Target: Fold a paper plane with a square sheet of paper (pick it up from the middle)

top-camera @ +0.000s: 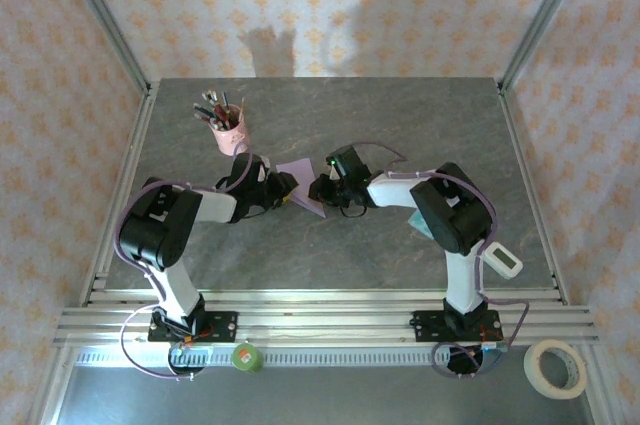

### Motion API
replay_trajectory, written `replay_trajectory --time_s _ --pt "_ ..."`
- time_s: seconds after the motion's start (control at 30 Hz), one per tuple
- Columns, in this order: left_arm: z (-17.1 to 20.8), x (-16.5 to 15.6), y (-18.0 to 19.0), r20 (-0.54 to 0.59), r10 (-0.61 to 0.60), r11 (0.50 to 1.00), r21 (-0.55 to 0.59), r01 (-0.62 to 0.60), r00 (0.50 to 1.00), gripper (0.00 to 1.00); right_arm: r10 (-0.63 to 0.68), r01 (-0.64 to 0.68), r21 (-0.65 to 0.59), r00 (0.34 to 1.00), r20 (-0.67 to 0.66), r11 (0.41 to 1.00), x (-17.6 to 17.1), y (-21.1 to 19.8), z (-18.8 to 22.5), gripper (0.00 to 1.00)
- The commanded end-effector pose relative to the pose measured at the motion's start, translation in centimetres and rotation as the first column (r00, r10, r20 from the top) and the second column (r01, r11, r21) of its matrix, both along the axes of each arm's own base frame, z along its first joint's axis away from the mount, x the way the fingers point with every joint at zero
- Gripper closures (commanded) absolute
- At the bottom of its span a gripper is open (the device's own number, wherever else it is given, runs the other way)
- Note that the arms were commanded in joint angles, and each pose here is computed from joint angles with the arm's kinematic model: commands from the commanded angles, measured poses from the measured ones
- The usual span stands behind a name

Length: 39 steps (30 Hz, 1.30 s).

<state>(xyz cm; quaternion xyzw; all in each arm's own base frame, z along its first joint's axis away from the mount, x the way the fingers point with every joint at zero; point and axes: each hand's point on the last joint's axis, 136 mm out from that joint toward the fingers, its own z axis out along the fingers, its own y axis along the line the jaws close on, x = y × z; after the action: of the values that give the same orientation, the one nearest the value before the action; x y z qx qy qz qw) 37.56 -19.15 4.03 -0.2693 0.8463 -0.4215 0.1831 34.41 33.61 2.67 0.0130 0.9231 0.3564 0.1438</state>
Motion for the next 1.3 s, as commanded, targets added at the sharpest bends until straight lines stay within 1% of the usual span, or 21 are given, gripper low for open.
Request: replay_trajectory --time_s 0.0,0.07,0.13,0.23,0.3,0.37,0.43,0.53,0.63,0.7,0.73,0.93,1.0,1.1,1.17,1.27 --pt "-0.2 0.4 0.3 0.000 -0.026 0.999 0.019 0.026 1.000 0.69 -0.004 -0.006 -0.132 0.997 -0.075 0.991 -1.4 -2.2 -4.1 0.79" --pt "-0.3 0.3 0.2 -0.004 -0.041 0.998 0.036 0.041 0.999 0.71 0.018 -0.025 -0.119 0.998 -0.057 0.993 -1.3 -1.9 -3.6 0.79" --pt "-0.4 0.2 0.3 -0.007 -0.058 0.997 0.056 0.059 0.998 0.76 0.038 -0.042 -0.110 0.999 -0.039 0.993 -1.0 -1.6 -3.1 0.79" --pt "-0.4 0.3 0.2 -0.005 -0.070 0.996 0.058 0.070 0.998 0.81 0.067 -0.067 -0.087 0.998 0.000 0.994 -0.7 -1.1 -2.2 0.78" --pt "-0.6 0.2 0.0 -0.010 -0.078 0.995 0.055 0.078 0.997 0.86 0.080 -0.076 -0.076 0.996 0.040 0.994 -0.3 -0.8 -1.2 0.75" --pt "-0.7 0.2 0.1 -0.012 -0.076 0.995 0.055 0.077 0.997 0.92 0.086 -0.079 -0.072 0.992 0.091 0.994 0.4 -0.6 0.0 0.69" --pt "-0.5 0.3 0.1 -0.009 -0.076 0.995 0.060 0.076 0.997 0.95 0.094 -0.084 -0.068 0.982 0.161 0.994 1.3 -0.4 1.8 0.65" --pt "-0.2 0.6 0.5 -0.005 -0.067 0.993 0.093 0.067 0.998 0.95 0.081 -0.066 -0.059 0.947 0.312 0.996 2.6 -0.6 5.2 0.59" --pt "0.0 0.7 0.9 -0.009 -0.052 0.991 0.122 0.052 0.999 0.96 0.027 0.006 -0.072 0.890 0.455 0.997 3.5 -2.2 7.8 0.51" --pt "0.2 0.8 1.1 -0.011 -0.043 0.990 0.134 0.044 0.999 0.96 0.027 0.024 -0.093 0.861 0.507 0.995 3.7 -2.9 8.6 0.47" --pt "0.2 0.8 1.2 -0.013 -0.041 0.989 0.139 0.042 0.999 0.96 0.041 0.019 -0.110 0.853 0.520 0.994 3.6 -3.1 8.7 0.45" --pt "0.3 0.9 1.3 -0.031 -0.028 0.987 0.159 0.033 0.999 0.96 0.191 -0.045 -0.259 0.795 0.576 0.965 1.8 -2.8 8.1 0.46" --pt "0.5 1.0 1.1 -0.033 -0.029 0.986 0.164 0.034 0.999 0.96 0.243 -0.070 -0.308 0.786 0.569 0.949 1.2 -2.4 7.6 0.47" --pt "0.8 1.1 0.9 -0.038 -0.030 0.985 0.169 0.036 0.999 0.96 0.331 -0.115 -0.395 0.775 0.538 0.911 0.3 -1.4 6.3 0.53" --pt "1.3 1.2 0.8 -0.038 -0.029 0.985 0.168 0.035 0.999 0.96 0.384 -0.140 -0.444 0.759 0.526 0.885 -0.3 -0.8 5.7 0.53" --pt "1.9 1.4 0.8 -0.032 -0.029 0.984 0.176 0.034 0.999 0.96 0.425 -0.166 -0.470 0.740 0.522 0.867 -0.8 0.0 5.4 0.53"
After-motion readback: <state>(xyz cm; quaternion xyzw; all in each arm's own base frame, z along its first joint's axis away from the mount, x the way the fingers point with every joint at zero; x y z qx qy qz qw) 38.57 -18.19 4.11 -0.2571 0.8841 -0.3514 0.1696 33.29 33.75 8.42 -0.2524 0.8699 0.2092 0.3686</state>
